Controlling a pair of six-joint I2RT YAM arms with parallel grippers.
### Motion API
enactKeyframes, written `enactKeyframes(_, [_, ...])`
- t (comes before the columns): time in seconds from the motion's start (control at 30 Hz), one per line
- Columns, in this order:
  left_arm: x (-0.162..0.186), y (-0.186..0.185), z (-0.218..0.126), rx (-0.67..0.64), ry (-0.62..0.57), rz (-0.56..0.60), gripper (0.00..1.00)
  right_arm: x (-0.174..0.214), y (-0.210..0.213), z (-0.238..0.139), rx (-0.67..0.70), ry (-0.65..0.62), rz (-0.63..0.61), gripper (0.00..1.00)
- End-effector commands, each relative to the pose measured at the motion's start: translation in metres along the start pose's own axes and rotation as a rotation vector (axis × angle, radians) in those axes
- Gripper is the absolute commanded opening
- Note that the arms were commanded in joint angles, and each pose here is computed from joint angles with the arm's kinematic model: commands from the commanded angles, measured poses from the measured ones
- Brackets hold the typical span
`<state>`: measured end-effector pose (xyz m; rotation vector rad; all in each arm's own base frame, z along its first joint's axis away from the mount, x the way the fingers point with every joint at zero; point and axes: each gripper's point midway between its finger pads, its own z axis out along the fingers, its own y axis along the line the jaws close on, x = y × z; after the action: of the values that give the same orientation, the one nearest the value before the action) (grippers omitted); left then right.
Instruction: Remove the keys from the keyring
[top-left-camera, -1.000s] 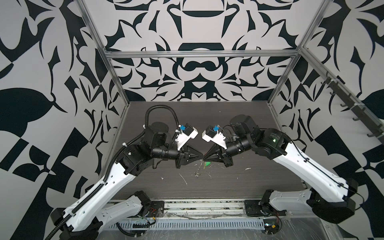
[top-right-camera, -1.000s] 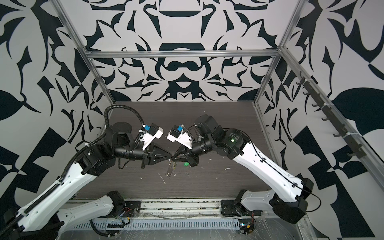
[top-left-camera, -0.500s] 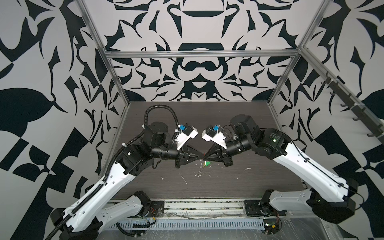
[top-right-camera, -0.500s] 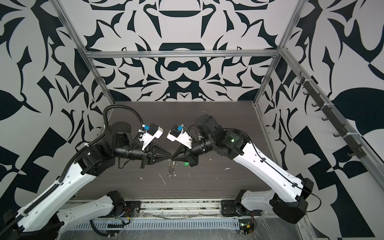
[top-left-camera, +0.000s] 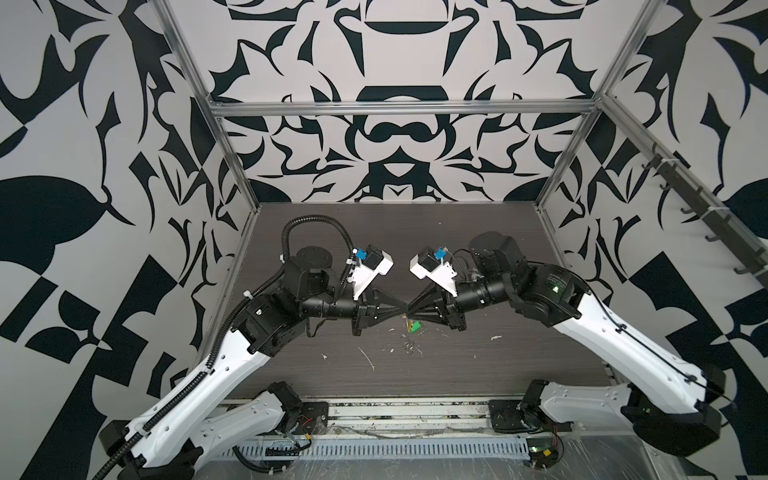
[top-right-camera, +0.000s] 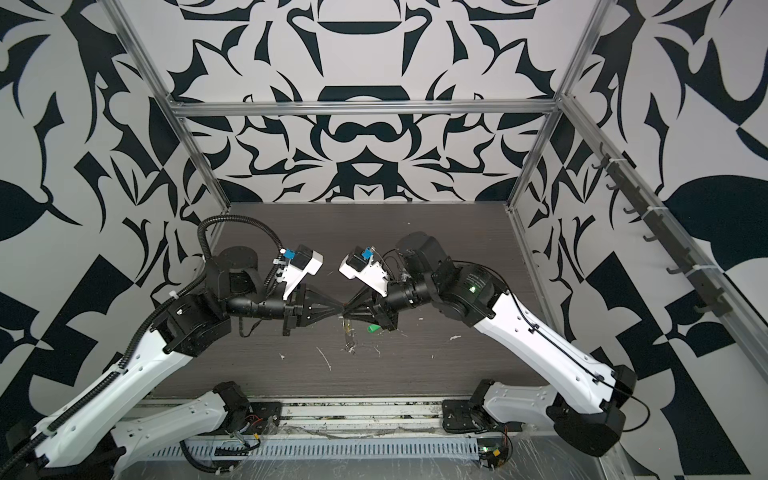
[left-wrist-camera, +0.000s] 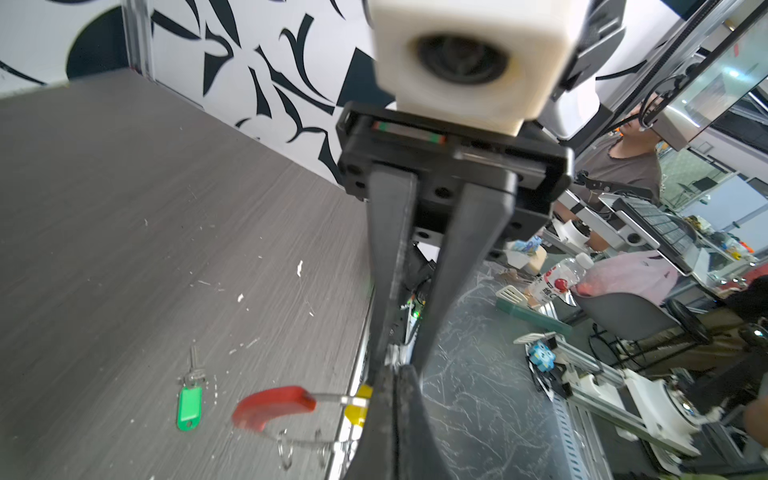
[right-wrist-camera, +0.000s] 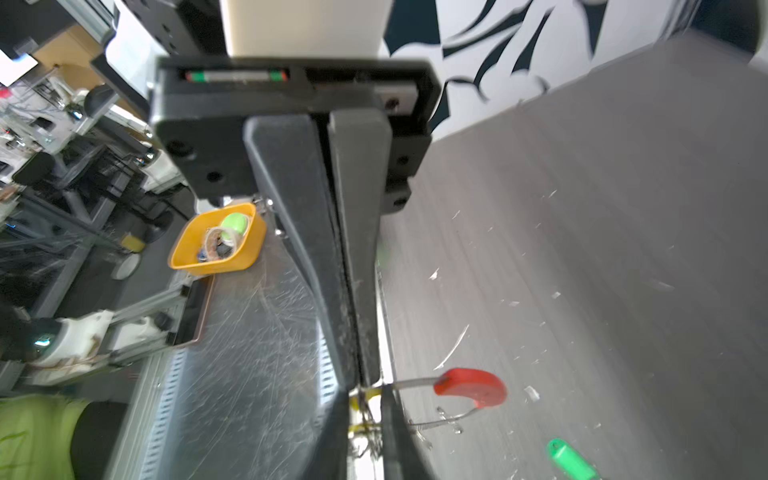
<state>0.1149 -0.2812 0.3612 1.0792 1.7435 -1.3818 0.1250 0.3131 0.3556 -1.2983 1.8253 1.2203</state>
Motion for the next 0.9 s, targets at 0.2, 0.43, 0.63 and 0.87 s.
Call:
enactKeyframes(0.2, [-0.030, -0.002, -0.022, -0.074, -0.269, 0.123, 0.00, -0.037, -0.011, -0.030, 0.160, -0.374, -0.090, 0.42])
enactKeyframes(0.43, [-0.041, -0.007, -0.034, -0.077, -0.385, 0.164, 0.00, -0.029, -0.008, -0.018, 0.091, -0.389, -0.088, 0.47])
enactKeyframes(0.63, [-0.040, -0.007, -0.031, -0.065, -0.384, 0.149, 0.00, -0.030, -0.002, -0.008, 0.052, -0.381, -0.106, 0.49])
enactKeyframes(0.87, [-0.043, -0.006, -0.035, -0.077, -0.411, 0.146, 0.00, -0.029, -0.005, 0.001, 0.052, -0.358, -0.106, 0.45])
